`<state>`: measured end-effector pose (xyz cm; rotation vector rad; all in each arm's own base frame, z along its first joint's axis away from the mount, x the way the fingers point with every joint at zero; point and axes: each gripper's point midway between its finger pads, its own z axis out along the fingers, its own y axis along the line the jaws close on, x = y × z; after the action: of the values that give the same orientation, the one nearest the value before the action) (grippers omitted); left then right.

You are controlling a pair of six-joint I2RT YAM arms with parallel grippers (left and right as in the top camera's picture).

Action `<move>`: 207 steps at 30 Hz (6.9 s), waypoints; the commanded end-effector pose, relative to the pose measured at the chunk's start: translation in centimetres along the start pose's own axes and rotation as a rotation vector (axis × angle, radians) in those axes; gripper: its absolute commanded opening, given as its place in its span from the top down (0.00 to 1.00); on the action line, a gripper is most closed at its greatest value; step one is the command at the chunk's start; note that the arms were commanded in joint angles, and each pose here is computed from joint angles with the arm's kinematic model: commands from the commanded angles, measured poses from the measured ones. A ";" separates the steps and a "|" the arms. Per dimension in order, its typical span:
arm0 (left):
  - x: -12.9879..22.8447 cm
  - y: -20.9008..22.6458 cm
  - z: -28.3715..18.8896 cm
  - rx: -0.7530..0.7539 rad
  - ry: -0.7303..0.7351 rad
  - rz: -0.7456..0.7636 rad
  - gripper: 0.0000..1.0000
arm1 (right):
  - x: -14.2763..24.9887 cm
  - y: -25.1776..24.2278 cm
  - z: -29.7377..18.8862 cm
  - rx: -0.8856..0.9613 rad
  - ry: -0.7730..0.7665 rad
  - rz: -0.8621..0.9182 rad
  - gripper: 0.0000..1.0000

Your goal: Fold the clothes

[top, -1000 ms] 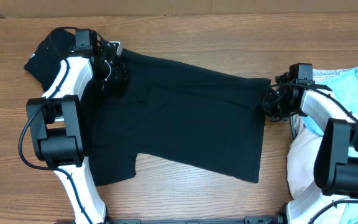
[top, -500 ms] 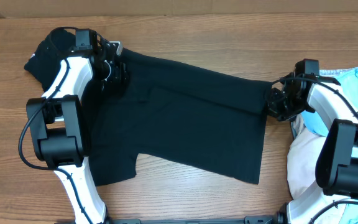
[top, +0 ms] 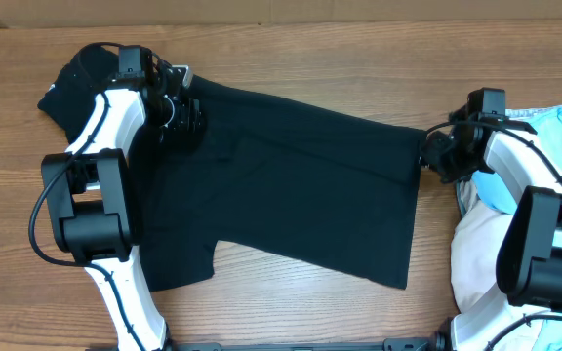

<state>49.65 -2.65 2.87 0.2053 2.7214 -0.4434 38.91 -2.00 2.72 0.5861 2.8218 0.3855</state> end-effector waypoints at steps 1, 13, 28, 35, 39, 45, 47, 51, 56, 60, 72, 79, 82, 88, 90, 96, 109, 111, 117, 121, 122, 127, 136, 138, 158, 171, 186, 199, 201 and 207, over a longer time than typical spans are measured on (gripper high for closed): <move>0.5 0.3 0.4 -0.005 0.015 -0.015 0.36 | -2.2 1.2 -0.8 -0.050 -0.075 -0.012 0.51; 0.5 0.3 0.4 -0.006 0.015 -0.023 0.34 | -4.5 2.0 -0.3 -0.094 -0.178 -0.014 0.43; 0.6 0.3 0.4 -0.005 0.022 -0.026 0.33 | -4.9 0.5 0.9 -0.091 -0.146 -0.011 0.96; 0.6 0.3 0.4 -0.005 0.018 -0.024 0.32 | -6.0 -1.4 -1.3 -0.076 -0.171 0.038 0.87; 0.6 0.3 0.4 -0.005 0.018 -0.024 0.28 | -5.6 -0.5 -1.3 -0.129 -0.154 -0.025 0.52; 0.3 0.3 0.0 -0.007 0.013 -0.012 0.24 | -4.6 0.0 -2.5 -0.141 -0.126 -0.026 0.53; -0.6 0.2 -1.0 -0.010 -0.002 0.001 0.20 | -4.1 1.3 -4.1 -0.196 -0.122 -0.057 0.52; -4.0 -0.4 -5.9 -0.020 -0.062 0.000 0.20 | -3.7 3.8 -9.7 -0.268 -0.180 -0.104 0.51; -5.9 -2.4 -13.8 -0.041 -0.095 0.002 0.16 | -1.5 5.8 -16.2 -0.296 -0.254 -0.121 0.47; -3.4 -3.3 -16.7 -0.056 -0.016 -0.078 0.16 | 2.0 5.6 -17.7 -0.288 -0.170 -0.031 0.46; 11.6 3.3 -14.3 -0.320 0.459 -0.519 0.28 | 10.9 2.6 -13.6 -0.196 0.188 0.152 0.38; 17.1 4.5 -12.6 -0.159 0.542 -0.713 0.34 | 16.6 0.1 -8.5 -0.138 0.350 0.356 0.48; 17.8 4.5 -12.8 -0.130 0.560 -0.716 0.37 | 19.3 -1.0 -6.6 -0.106 0.408 0.446 0.49; 18.1 3.2 -13.9 -0.113 0.587 -0.666 0.35 | 23.5 -2.2 -5.1 -0.065 0.502 0.503 0.49; 17.6 2.8 -14.9 -0.111 0.553 -0.649 0.35 | 24.1 -2.5 -4.7 -0.062 0.510 0.507 0.49; 16.5 1.2 -18.8 -0.156 0.403 -0.619 0.33 | 25.2 -2.9 -4.8 -0.035 0.541 0.517 0.49; 23.9 -0.1 -14.9 -0.174 0.478 -0.728 0.18 | 25.7 -5.3 -4.8 0.142 0.518 0.606 0.57; 24.5 0.0 -14.3 -0.174 0.482 -0.729 0.18 | 25.6 -5.3 -4.7 0.141 0.509 0.606 0.61; 24.8 0.2 -14.1 -0.186 0.484 -0.725 0.16 | 26.9 -5.9 -3.6 0.149 0.513 0.630 0.64; 25.1 0.7 -14.2 -0.222 0.490 -0.716 0.10 | 27.8 -6.1 -3.4 0.153 0.531 0.635 0.63; 25.1 0.7 -14.2 -0.222 0.491 -0.716 0.09 | 27.8 -6.0 -3.4 0.150 0.532 0.635 0.64; 25.2 0.8 -14.3 -0.227 0.495 -0.715 0.08 | 27.0 -5.2 -3.5 0.104 0.526 0.635 0.88; 25.4 1.2 -14.5 -0.255 0.501 -0.708 0.07 | 25.1 -5.1 -3.9 0.104 0.480 0.592 0.60; 25.3 1.2 -14.4 -0.255 0.495 -0.708 0.07 | 25.0 -5.1 -4.0 0.104 0.478 0.590 0.56; 25.4 1.2 -14.4 -0.256 0.497 -0.711 0.04 | 23.2 -4.1 -4.9 0.069 0.460 0.584 0.96; 28.8 1.7 -11.4 -0.291 0.502 -0.758 0.37 | 20.6 -2.9 -6.5 0.034 0.422 0.547 0.96; 27.0 3.9 -10.1 -0.322 0.372 -0.724 0.40 | 20.6 -2.9 -6.5 0.032 0.425 0.529 0.96; 24.3 4.2 -9.8 -0.271 0.274 -0.740 0.39 | 20.6 -2.9 -6.5 0.031 0.425 0.529 0.96; 25.3 3.6 -10.1 -0.263 0.325 -0.739 0.39 | 20.7 -2.9 -6.5 0.032 0.427 0.530 0.96; 27.1 2.2 -10.4 -0.245 0.415 -0.738 0.42 | 20.6 -2.9 -6.5 0.031 0.424 0.529 0.96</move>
<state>21.93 5.67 1.07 -0.9231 3.1268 -0.2339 16.92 2.64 3.99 1.4440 3.0401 0.6068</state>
